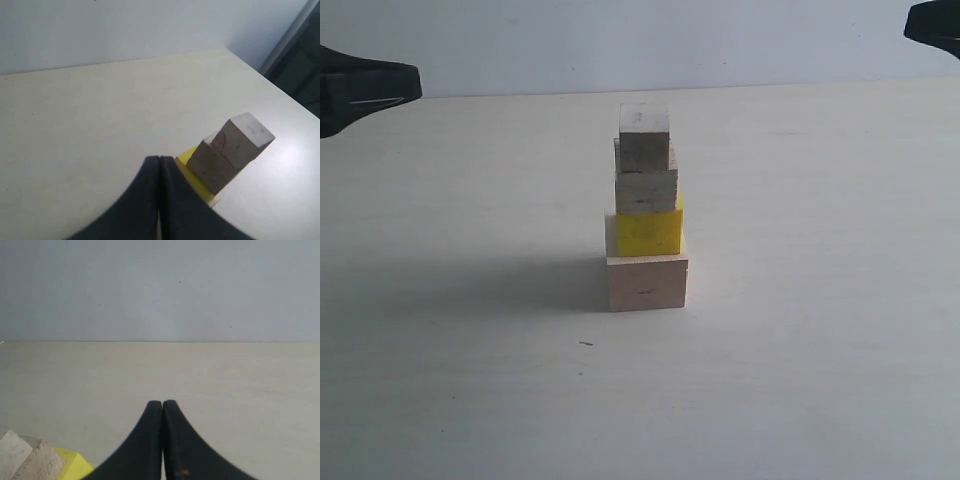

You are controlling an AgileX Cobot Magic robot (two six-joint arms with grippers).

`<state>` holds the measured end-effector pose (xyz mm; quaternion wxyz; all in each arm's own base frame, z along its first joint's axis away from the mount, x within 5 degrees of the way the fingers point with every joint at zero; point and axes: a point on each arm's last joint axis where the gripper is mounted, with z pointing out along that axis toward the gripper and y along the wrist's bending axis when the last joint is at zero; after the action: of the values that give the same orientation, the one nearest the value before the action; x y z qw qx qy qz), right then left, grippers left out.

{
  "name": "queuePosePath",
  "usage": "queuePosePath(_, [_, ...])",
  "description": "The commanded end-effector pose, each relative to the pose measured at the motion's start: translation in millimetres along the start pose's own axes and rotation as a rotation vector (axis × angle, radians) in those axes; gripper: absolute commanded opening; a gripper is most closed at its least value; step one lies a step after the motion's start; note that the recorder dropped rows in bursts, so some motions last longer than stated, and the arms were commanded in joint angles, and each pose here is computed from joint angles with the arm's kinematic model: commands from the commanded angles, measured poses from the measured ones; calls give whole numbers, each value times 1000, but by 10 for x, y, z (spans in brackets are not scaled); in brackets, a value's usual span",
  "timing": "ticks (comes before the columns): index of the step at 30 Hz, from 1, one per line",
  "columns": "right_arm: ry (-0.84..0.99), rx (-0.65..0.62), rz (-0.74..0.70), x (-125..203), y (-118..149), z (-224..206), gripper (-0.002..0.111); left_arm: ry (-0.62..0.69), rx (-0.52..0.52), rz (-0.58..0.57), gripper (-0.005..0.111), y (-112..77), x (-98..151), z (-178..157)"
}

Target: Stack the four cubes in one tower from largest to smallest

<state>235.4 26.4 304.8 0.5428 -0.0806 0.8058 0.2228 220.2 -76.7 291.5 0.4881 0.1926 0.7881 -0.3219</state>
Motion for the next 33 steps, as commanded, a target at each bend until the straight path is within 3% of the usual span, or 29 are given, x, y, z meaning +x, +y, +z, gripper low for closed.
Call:
queuePosePath(1, [-1, 1, -13, 1, 0, -14, 0, -5, 0, 5, 0, -6, -2, -14])
queuePosePath(11, [-1, -3, -12, 1, 4, -14, 0, -60, -40, 57, 0, -79, -84, -142])
queuePosePath(15, [-2, -2, -12, 1, 2, -14, 0, -157, -40, 133, 0, -288, -201, -389])
queuePosePath(21, [-2, 0, -12, 0, 1, -14, 0, -390, -52, 318, 0, -784, -318, -1023])
queuePosePath(24, [-2, 0, -12, 0, 1, -14, 0, -509, -168, 446, 0, -961, -302, -1362])
queuePosePath(27, [-2, 0, -12, 0, 1, -14, 0, -571, -366, 546, 0, -1047, -246, -1608])
queuePosePath(30, [-2, 0, -12, 0, 1, -14, 0, -603, -536, 518, 0, -1007, -224, -1732])
queuePosePath(33, [-2, 0, -12, 0, 1, -14, 0, -650, -661, 392, 0, -841, -185, -1762])
